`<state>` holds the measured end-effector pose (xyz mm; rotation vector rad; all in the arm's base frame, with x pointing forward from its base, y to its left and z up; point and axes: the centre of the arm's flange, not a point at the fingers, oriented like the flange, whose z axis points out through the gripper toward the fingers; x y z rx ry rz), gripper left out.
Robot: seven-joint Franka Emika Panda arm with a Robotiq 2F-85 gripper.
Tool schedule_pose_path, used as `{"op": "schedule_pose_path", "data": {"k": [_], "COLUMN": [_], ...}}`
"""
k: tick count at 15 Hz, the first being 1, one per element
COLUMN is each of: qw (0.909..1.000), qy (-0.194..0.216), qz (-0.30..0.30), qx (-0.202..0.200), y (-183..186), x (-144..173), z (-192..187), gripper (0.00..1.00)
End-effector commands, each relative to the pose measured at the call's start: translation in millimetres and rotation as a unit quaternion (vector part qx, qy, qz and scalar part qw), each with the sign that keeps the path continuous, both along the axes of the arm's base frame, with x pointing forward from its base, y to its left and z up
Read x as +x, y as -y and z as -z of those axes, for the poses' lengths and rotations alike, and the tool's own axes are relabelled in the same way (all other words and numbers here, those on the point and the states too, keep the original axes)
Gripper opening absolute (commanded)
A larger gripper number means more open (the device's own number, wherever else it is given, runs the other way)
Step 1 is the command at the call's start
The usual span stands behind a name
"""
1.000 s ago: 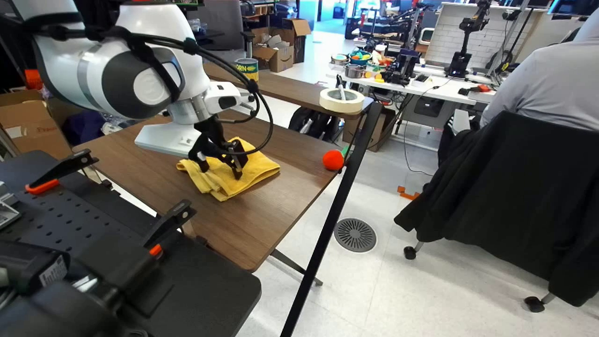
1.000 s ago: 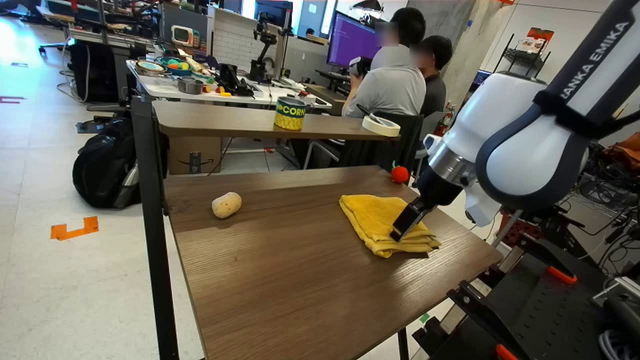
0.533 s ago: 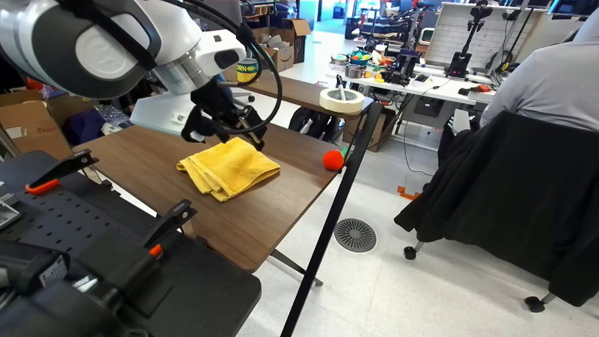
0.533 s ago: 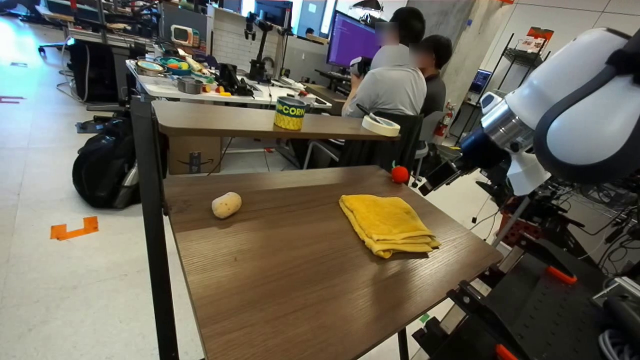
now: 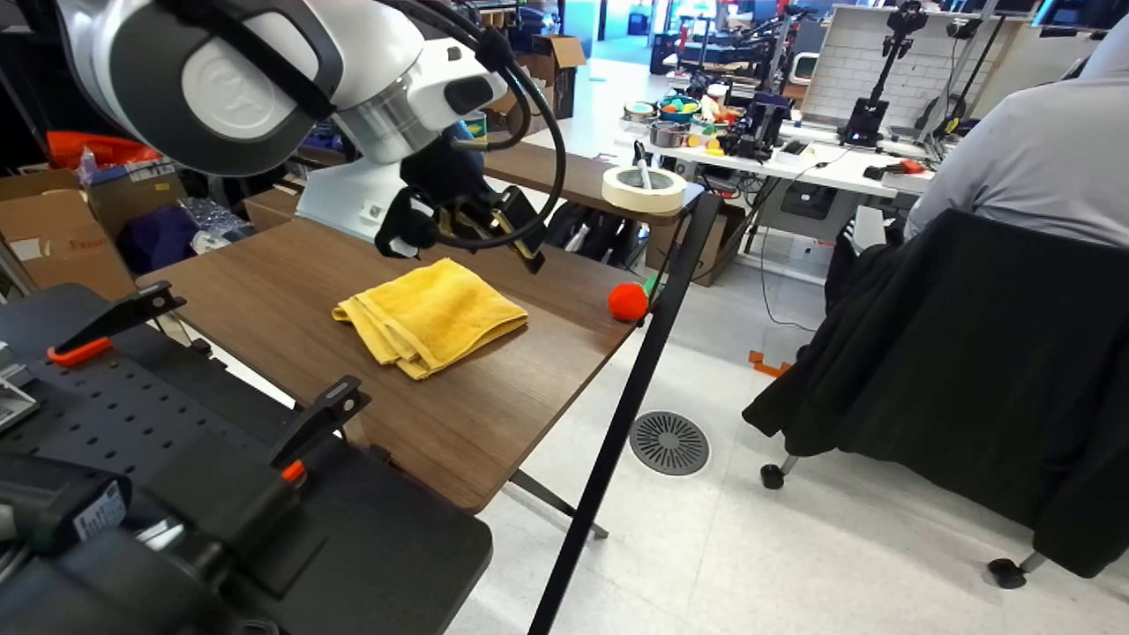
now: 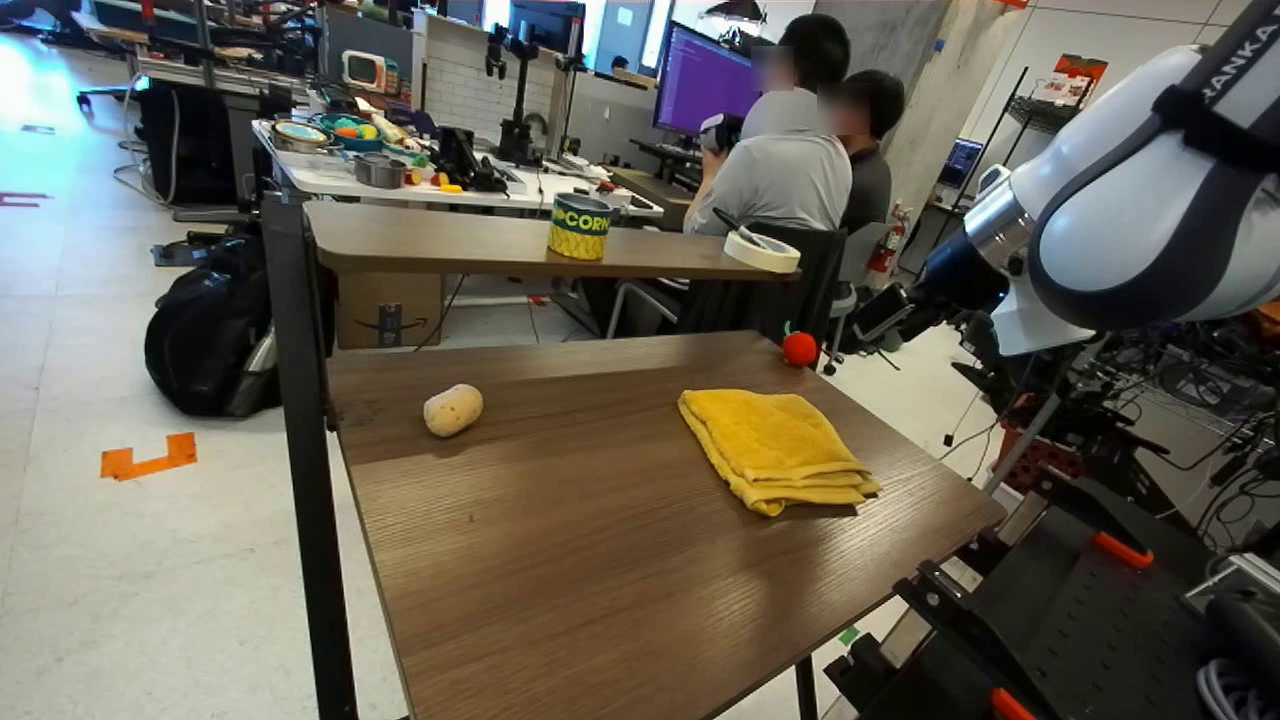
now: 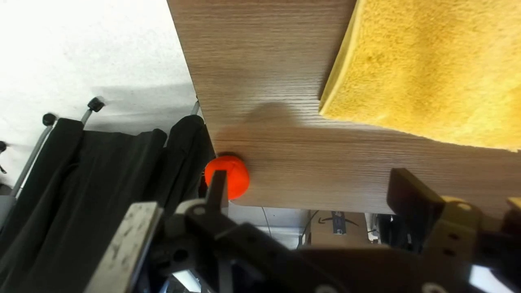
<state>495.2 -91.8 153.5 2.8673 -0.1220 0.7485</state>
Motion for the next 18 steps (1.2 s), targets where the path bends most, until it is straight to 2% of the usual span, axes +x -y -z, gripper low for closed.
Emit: {"op": "schedule_pose_path", "data": {"k": [1, 3, 6, 11, 15, 18], "qw": [1.0000, 1.0000, 0.9968, 0.9789, 0.9704, 0.9672], "qy": [0.000, 0.000, 0.027, 0.090, 0.083, 0.073], "qz": [0.000, 0.008, 0.070, 0.168, 0.213, 0.235], "qx": [0.000, 0.004, 0.026, 0.074, 0.079, 0.062], "y": [-0.2, -0.8, 14.1, 39.0, 56.2, 70.0], "x": [0.0, 6.2, 49.3, 123.3, 150.0, 156.6], "z": [0.1, 2.2, 0.0, -8.2, 13.9, 35.9], "gripper": [1.00, 1.00, 1.00, 1.00, 1.00, 1.00]}}
